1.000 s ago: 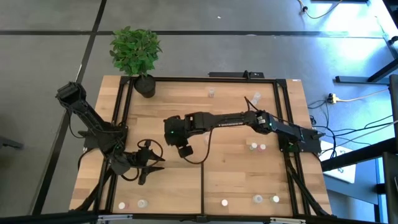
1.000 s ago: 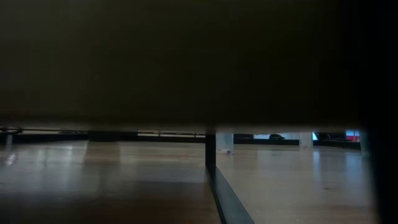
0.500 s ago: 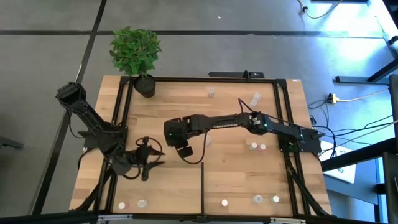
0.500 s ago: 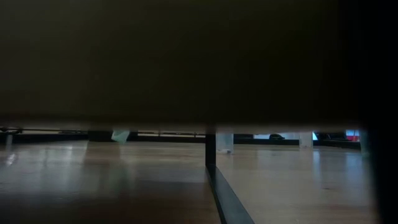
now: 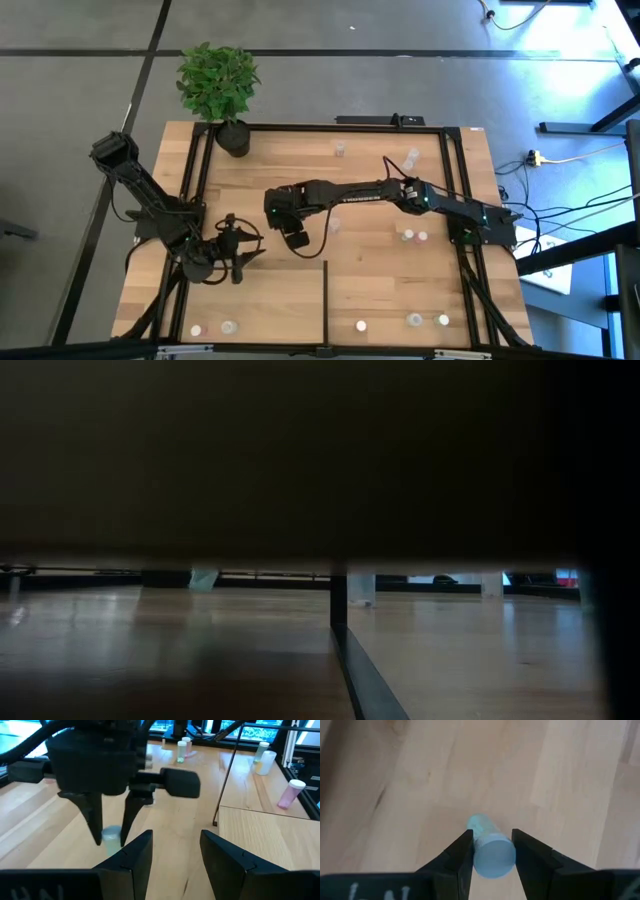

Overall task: Pick and place medicine bottles onto shelf by color
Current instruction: Put the top left green pill bottle on the shelf

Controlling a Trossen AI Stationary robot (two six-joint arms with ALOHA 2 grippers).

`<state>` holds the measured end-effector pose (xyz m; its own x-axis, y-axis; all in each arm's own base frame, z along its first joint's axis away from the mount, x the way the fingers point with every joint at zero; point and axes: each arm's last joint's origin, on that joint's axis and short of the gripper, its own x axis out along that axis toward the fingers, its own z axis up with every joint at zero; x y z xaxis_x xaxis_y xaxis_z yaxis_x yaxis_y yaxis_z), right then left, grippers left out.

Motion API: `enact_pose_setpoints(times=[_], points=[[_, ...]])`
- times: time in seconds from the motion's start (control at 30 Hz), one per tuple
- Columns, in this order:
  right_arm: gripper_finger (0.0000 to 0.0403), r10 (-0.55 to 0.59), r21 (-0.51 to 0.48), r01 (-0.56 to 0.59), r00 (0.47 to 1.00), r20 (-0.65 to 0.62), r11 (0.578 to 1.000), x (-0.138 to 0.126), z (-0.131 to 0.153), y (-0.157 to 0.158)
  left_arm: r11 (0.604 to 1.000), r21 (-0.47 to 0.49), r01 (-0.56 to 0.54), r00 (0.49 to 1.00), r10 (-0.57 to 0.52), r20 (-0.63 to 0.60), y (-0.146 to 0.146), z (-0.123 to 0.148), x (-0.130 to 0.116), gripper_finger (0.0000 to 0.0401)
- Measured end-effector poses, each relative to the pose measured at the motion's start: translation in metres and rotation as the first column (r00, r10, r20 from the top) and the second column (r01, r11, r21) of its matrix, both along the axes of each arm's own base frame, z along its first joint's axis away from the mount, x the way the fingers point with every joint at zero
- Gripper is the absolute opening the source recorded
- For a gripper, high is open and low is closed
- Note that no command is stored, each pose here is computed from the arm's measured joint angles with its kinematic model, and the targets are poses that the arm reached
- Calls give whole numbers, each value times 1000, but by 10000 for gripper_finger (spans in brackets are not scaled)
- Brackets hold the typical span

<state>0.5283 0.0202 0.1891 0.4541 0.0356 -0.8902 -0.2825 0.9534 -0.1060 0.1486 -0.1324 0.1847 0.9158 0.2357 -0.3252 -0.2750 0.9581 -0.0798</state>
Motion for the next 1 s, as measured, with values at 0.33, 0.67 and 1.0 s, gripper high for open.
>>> enact_pose_setpoints(times=[0.33, 0.67, 1.0], points=[[133, -10, 2, 10, 1000, -17, 1000, 1, -7, -3, 1000, 0, 0, 1000, 0, 0, 0, 0, 0, 157], [139, -40, 12, 40, 999, -13, 999, 2, -7, -7, 1000, 3, 1, 1000, -1, -1, 0, 0, 0, 157], [140, -27, -18, 27, 1000, -7, 999, 2, -7, -8, 1000, 3, 2, 1000, -2, -1, 0, 0, 0, 157]])
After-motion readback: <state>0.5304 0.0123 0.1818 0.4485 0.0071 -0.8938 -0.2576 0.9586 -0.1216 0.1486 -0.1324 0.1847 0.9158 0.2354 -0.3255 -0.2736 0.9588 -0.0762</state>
